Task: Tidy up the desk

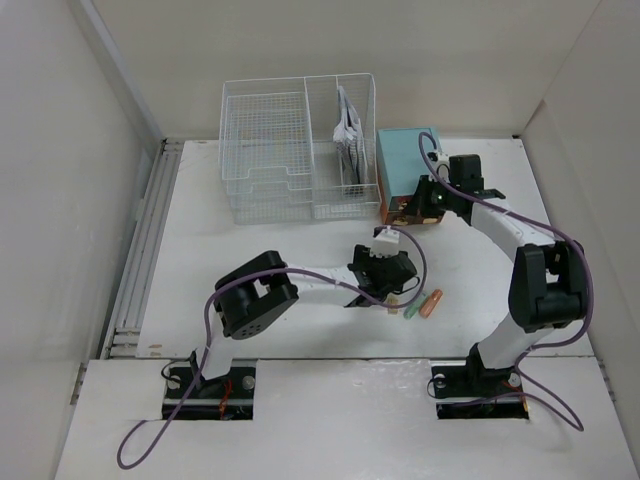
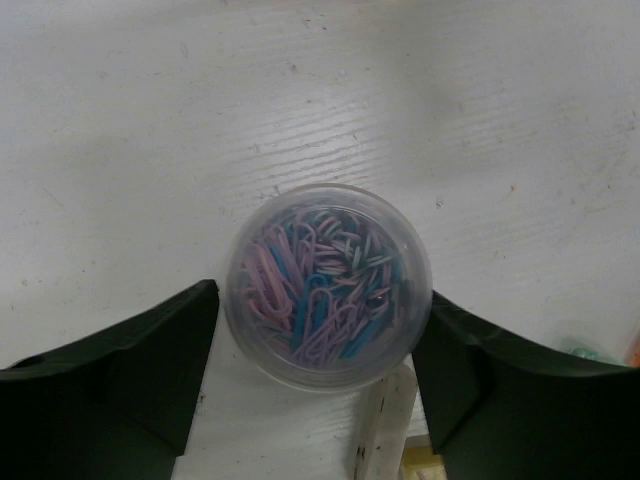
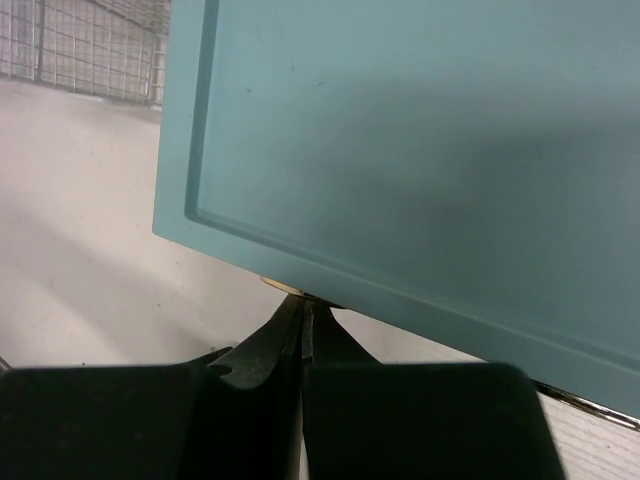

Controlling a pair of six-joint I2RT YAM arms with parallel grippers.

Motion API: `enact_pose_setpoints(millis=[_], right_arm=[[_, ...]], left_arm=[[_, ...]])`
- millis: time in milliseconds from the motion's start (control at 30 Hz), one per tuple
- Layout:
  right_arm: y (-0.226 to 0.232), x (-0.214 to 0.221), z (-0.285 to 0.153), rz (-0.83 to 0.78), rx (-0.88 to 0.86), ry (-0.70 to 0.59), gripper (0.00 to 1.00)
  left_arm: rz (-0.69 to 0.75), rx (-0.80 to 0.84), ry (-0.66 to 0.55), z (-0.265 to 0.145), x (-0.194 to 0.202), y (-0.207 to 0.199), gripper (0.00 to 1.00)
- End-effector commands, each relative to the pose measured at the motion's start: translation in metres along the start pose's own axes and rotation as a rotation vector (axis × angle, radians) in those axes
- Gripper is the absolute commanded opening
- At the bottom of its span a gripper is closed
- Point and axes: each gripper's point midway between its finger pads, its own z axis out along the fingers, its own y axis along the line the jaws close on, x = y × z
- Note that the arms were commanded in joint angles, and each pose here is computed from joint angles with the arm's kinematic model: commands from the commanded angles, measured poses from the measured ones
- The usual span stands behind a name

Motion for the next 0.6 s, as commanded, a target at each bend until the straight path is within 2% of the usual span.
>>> enact_pose_setpoints(millis=[0,33,67,133,167,200,233,367,467,567], right_arm=[[0.019,-0.061,-0.003,-0.115,-0.051,-0.186,0.00],[0.022,-0.063,-0.006,-0.129,-0.060,-0.191,0.00],[0.027,-0.064,-0.013,-0.137,-0.064,-0.206,0.04],[0.037,-0.064,-0.022,-0.167,-0.102,-0.212,0.28],[0.043,-0.065,-0.031,-0.189,-0.114,-0.228,0.33],[0.048,-0.063,-0.035,-0.196,-0.133,-0.231,0.40],[0.051,-0.063,-0.041,-0.207,-0.132,-0.233,0.52],[0.060,-0.057,-0.071,-0.249,-0.131,-0.231,0.60],[0.040,-0.060,-0.096,-0.215,0.001,-0.270,0.62],[0.002,-0.050,-0.105,-0.100,0.140,-0.278,0.63]], left_arm=[[-0.029,-0.044,-0.049,-0.001,-0.021,0.005,0.71],[-0.029,-0.044,-0.049,-0.001,-0.021,0.005,0.64],[-0.040,-0.046,-0.055,0.002,-0.024,0.007,0.61],[-0.036,-0.040,-0.063,0.002,-0.027,0.005,0.51],[-0.042,-0.035,-0.069,0.002,-0.028,0.004,0.41],[-0.042,-0.027,-0.062,0.002,-0.027,0.002,0.36],[-0.037,-0.022,-0.067,0.002,-0.030,0.000,0.31],[-0.044,-0.009,-0.068,-0.002,-0.034,-0.002,0.16],[-0.055,-0.007,-0.053,-0.007,-0.026,0.006,0.02],[-0.100,0.055,-0.061,-0.021,-0.032,0.004,0.00]])
